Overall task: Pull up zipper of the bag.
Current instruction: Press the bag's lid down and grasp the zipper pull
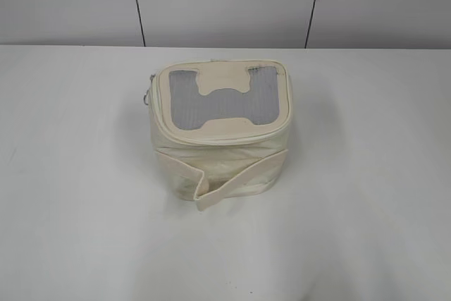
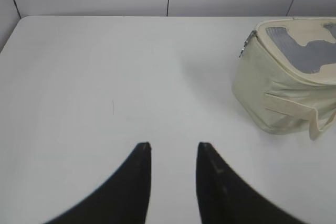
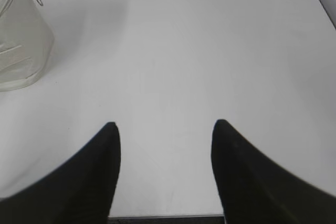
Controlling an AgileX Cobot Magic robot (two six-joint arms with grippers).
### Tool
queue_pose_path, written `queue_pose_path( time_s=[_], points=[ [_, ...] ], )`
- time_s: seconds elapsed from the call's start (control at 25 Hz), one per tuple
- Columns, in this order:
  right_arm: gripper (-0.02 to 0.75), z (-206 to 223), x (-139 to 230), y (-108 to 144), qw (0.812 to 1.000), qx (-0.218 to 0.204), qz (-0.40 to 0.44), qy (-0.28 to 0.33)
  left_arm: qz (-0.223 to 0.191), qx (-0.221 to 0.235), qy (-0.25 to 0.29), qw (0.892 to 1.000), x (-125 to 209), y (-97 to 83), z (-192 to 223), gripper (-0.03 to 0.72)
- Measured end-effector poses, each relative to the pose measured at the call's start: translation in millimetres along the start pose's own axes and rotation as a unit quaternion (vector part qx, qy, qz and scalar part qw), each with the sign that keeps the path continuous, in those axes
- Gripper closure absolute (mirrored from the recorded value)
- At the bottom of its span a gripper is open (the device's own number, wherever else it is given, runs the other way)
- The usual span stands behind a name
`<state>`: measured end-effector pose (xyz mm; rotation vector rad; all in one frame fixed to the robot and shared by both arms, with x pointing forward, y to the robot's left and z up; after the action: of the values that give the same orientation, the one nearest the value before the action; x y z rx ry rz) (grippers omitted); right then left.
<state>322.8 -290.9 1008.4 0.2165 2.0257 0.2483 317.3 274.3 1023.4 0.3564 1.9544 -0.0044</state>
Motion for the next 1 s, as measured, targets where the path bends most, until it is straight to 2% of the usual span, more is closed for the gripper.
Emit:
queue_pose_path(
  time_s=[1.0],
  points=[
    [0.297,0.0,0.4,1.4,1.000,-0.004,0.002,0.001,0.000,0.000,0.000,1.000,0.0,0.0,0.0,0.447]
  ],
)
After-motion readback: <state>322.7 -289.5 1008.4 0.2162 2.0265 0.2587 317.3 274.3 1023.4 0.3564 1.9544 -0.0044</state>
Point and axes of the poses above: a point on each arm's last joint axis where the gripper is mounted, z pointing out along that axis toward the gripper, y along the wrist's bending axis when the last joint is at zero, x = y × z, the point moved 10 cm from there along z, pointing out along that axis toward the gripper, and after that the axes turned 13 degrees about z, right-handed, at the moved point
